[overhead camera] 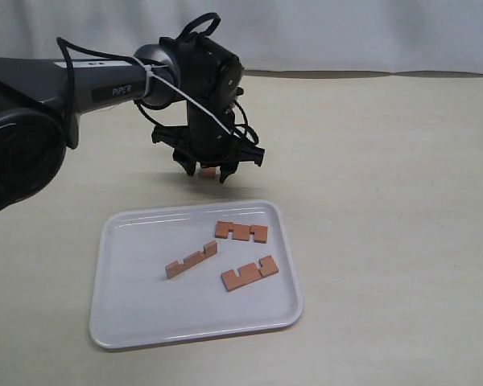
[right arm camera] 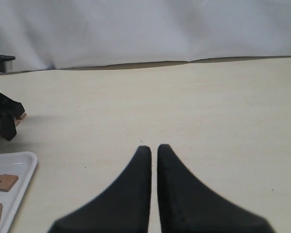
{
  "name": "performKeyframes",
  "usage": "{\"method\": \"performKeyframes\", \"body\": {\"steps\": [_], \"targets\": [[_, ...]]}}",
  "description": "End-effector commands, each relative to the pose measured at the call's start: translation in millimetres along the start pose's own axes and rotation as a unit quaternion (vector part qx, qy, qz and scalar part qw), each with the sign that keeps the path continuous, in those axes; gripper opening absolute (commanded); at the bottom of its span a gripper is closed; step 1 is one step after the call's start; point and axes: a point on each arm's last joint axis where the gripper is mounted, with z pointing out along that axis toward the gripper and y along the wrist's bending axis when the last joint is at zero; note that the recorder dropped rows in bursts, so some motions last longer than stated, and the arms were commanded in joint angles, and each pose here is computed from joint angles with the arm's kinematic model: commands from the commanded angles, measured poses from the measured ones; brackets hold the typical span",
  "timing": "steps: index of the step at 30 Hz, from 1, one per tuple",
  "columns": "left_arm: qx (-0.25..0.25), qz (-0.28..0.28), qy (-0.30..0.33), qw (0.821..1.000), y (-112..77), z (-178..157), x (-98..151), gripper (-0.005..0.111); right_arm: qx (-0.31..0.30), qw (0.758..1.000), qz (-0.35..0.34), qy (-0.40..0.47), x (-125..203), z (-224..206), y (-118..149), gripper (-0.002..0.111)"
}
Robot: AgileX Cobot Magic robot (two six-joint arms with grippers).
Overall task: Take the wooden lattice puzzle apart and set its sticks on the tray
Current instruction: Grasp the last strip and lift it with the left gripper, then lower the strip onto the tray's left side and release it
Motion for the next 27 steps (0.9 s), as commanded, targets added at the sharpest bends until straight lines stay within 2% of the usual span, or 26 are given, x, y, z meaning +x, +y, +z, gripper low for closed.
{"method": "performKeyframes", "body": {"steps": [1,4,8,13,20,22,24,27], "targets": [[-0.002,0.001,-0.003,1.0,0.3,4,-1,0.052,0.0,1.0,-0.002,-0.007,-1,0,0,0.004],[-0.003,0.003,-0.007,1.0,0.5,4,-1,0.042,0.0,1.0,-0.002,-0.007,-1,0,0,0.004],[0.001,0.016,-0.01,1.0,0.1,2,-2,-0.001,0.0,1.0,-0.002,-0.007,-1,0,0,0.004],[0.008,0.04,-0.021,0.999,0.6,-23,-3,0.0,0.0,1.0,-0.002,-0.007,-1,0,0,0.004],[0.002,0.089,-0.021,0.996,14.6,-94,3,0.0,0.0,1.0,-0.002,-0.007,-1,0,0,0.004],[0.007,0.106,-0.04,0.993,17.7,-116,5,0.0,0.0,1.0,-0.002,-0.007,-1,0,0,0.004],[0.01,0.121,-0.038,0.992,21.4,-134,21,0.0,0.0,1.0,-0.002,-0.007,-1,0,0,0.004],[-0.005,0.136,-0.02,0.99,36.6,-149,60,0.0,0.0,1.0,-0.002,-0.007,-1,0,0,0.004]]}}
